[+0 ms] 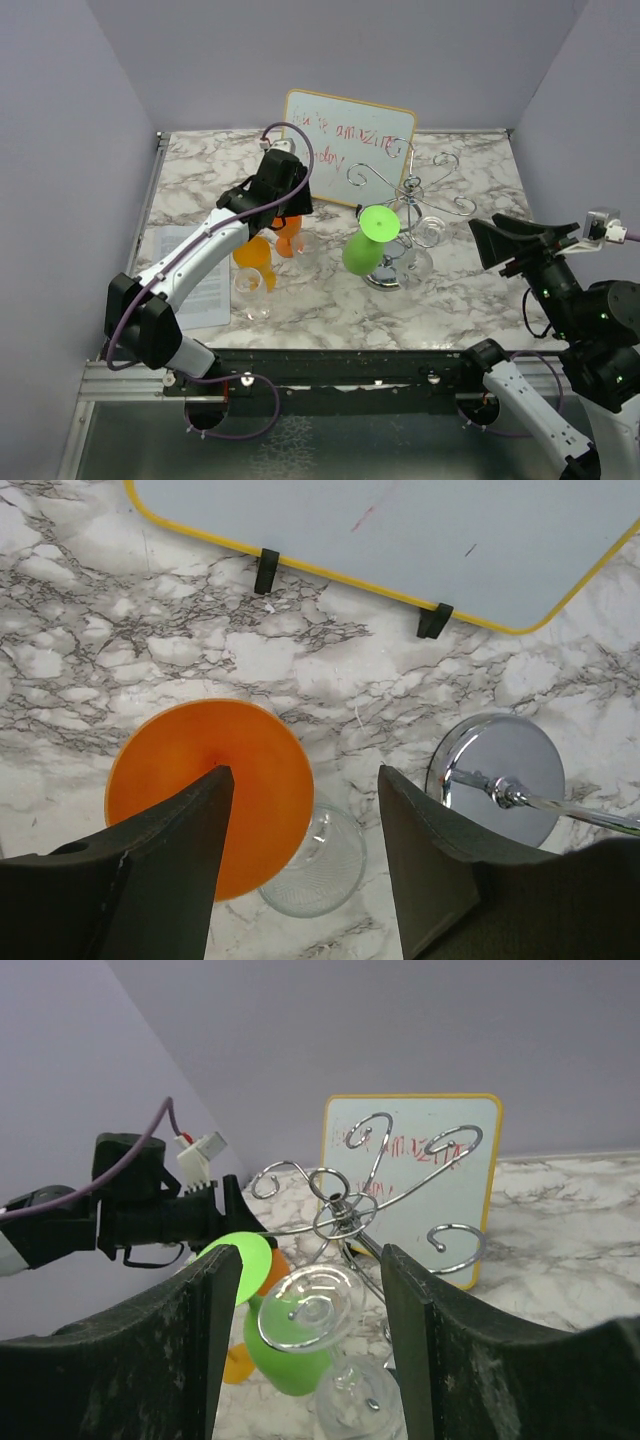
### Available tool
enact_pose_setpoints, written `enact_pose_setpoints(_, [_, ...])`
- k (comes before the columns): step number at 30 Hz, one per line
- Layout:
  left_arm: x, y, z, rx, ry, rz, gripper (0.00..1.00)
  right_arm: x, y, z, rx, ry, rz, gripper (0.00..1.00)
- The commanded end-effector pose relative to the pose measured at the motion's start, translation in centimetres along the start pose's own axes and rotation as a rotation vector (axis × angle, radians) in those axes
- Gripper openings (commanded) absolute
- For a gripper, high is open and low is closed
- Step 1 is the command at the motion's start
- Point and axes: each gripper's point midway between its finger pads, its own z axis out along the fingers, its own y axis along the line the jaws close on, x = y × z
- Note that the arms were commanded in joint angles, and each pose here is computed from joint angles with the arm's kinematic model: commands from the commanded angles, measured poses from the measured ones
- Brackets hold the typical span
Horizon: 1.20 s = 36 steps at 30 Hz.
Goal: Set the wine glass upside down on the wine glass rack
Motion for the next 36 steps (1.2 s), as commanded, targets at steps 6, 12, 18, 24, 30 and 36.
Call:
enact_pose_setpoints(6, [1.1,-0.3,3.0,0.028,0.130,0.042,0.46,-2.9,3.3,2.7,-0.147,-0.075,-0.005,0.64])
enact_pose_setpoints(12, [0.9,0.2,3.9,-0.016,0.145,0.065,0.19,-3.8,4.9,4.0,-0.220,-0.116,0.043,0.64])
enact_pose_setpoints(18, [-0.1,1.3,3.6,-0.083,0.120,0.101,0.00,-4.1,5.2,5.4,-0.222,-0.107,0.076,0.64])
enact_pose_setpoints(24, [-4.3,2.9,0.0,-0.173,-0.033,0.112,0.00,-3.1,5.3,7.4,-0.204,-0.041,0.143,0.64])
enact_pose_setpoints(30, [-9.8,2.9,-6.9,-0.162,-0.250,0.054,0.00,-2.2,5.8,10.0,-0.198,0.026,0.244,0.64])
enact_pose_setpoints(36, [-14.9,1.3,-14.8,-0.011,-0.509,-0.043,0.00,-1.8,6.8,13.9,-0.209,0.078,0.338,0.63])
